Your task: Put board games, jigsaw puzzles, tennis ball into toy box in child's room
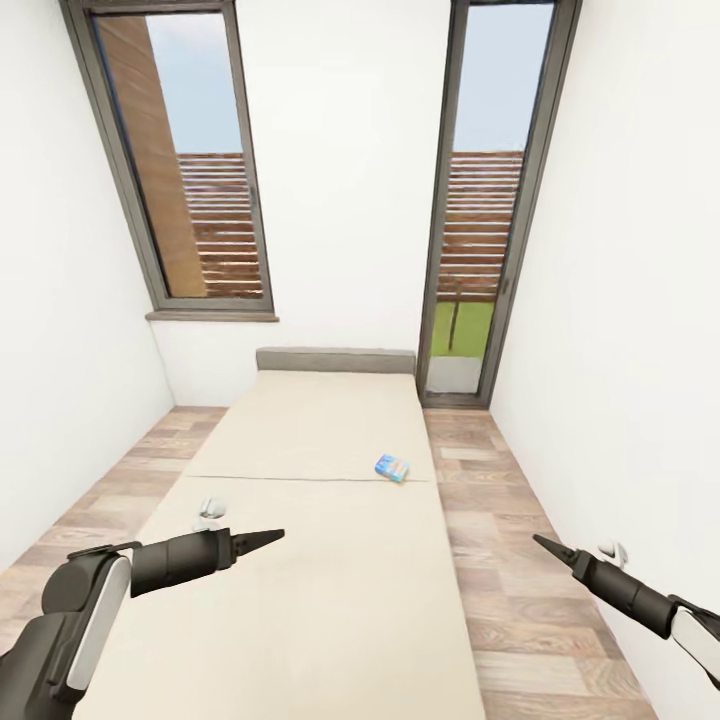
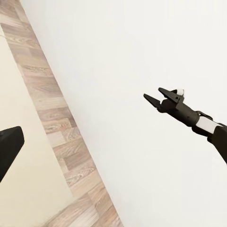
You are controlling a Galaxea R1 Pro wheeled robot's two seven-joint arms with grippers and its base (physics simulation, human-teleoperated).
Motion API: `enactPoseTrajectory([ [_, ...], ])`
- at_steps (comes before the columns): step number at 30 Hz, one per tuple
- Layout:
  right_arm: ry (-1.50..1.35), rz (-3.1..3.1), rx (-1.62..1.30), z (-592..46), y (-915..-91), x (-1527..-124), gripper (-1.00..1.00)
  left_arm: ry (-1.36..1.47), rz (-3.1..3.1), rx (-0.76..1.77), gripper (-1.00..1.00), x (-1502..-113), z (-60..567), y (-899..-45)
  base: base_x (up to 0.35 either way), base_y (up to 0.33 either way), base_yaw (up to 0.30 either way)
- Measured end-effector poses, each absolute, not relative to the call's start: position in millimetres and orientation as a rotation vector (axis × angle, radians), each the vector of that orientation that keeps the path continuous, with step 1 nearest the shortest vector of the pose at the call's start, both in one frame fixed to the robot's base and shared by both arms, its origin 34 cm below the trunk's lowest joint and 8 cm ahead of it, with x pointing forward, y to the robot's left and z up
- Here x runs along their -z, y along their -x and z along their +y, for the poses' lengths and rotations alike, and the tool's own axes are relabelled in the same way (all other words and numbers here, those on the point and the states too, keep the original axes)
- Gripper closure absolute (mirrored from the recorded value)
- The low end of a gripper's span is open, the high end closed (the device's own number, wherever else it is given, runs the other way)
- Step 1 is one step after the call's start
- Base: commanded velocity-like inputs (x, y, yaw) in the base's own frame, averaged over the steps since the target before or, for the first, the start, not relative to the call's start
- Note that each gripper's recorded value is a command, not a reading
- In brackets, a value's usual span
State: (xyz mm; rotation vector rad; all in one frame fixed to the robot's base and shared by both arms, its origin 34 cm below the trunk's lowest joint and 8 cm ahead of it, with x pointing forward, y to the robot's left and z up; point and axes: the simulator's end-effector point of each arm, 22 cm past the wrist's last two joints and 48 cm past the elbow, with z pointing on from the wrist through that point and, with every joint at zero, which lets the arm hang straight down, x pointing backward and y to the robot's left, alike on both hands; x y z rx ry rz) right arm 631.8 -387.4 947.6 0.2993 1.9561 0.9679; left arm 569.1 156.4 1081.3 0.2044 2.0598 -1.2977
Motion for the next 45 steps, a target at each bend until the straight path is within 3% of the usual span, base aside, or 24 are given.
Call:
enactPoseTrajectory([
  [21, -0.302, 1.957, -0.968, -387.5, -631.4, -947.1, -1.00, -0.206, 2.059, 1.297, -1.00, -1081.8, 156.3, -569.0, 0.000, -0.030, 0.007],
  [32, -0.301, 1.956, -0.975, -383.4, -632.0, -946.5, -1.00, -0.203, 2.059, 1.296, -1.00, -1081.9, 157.3, -569.3, 0.000, -0.186, 0.204],
  [45, -0.298, 1.954, -0.976, -382.7, -632.1, -947.1, -1.00, -0.198, 2.057, 1.292, -1.00, -1082.3, 159.5, -570.1, 0.000, -0.025, 0.028],
])
